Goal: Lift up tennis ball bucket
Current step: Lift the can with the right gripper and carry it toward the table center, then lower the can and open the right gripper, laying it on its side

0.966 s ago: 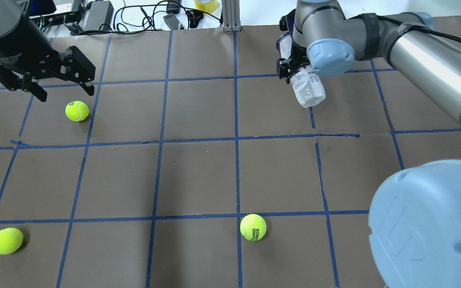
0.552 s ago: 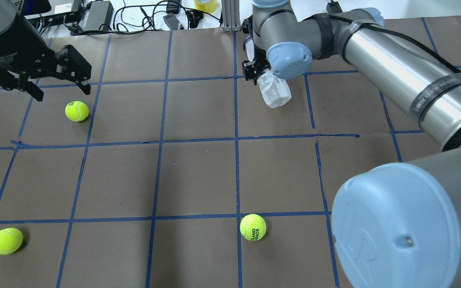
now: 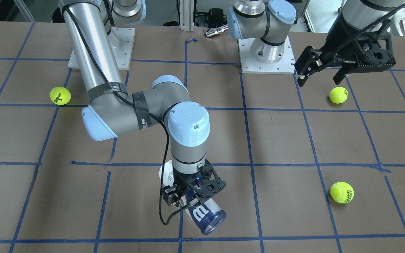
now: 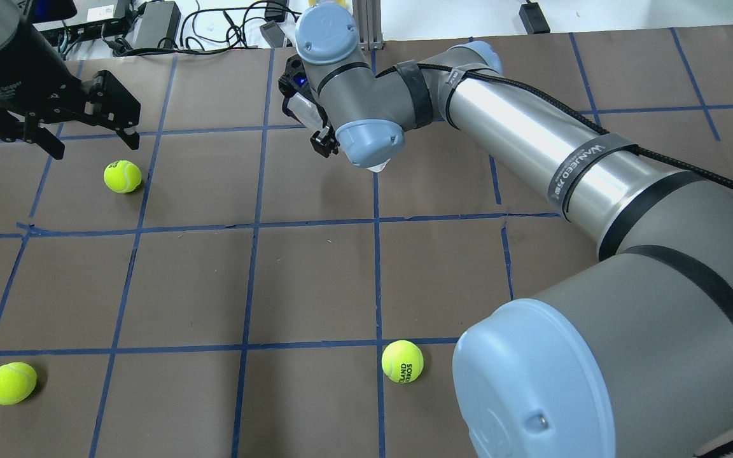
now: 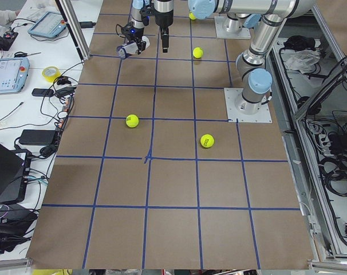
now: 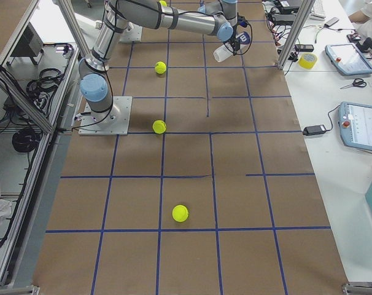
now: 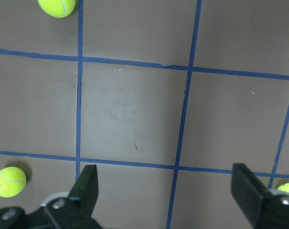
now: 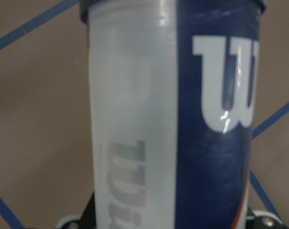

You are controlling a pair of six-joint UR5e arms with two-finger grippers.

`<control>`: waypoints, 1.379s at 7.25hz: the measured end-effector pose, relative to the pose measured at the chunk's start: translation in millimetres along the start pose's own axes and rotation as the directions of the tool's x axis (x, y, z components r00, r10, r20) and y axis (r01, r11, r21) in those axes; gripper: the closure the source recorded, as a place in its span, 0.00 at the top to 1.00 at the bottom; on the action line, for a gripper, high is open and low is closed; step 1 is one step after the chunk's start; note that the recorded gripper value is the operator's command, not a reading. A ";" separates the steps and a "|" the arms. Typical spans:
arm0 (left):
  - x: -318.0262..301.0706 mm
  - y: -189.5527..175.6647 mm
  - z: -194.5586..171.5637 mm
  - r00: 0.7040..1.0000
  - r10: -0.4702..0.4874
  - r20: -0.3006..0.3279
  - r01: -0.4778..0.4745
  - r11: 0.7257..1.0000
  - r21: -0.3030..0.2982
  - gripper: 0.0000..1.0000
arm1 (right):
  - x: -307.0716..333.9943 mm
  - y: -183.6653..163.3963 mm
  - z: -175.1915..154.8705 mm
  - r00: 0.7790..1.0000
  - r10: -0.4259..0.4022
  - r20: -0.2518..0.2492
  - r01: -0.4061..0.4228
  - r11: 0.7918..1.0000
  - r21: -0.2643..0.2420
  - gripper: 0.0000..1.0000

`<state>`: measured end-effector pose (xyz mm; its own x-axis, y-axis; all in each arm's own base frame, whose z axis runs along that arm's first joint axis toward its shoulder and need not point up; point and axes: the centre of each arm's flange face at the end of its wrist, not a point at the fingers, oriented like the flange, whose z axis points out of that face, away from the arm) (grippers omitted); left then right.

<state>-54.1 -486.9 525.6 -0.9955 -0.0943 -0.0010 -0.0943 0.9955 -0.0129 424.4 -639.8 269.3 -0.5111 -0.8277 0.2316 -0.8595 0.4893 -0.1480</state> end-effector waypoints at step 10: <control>-1.0 -3.7 0.0 1.000 0.013 -0.002 -0.013 1.000 0.017 1.00 | -26.2 -19.2 -3.4 0.880 -0.468 -0.082 0.472 0.881 0.030 1.00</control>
<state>-52.8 -490.5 525.6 -0.9967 -0.0809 0.0011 -0.0809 0.9963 -0.0301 454.3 -626.6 269.3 -0.0479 -0.9348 0.3519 -0.9982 0.0323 -0.0501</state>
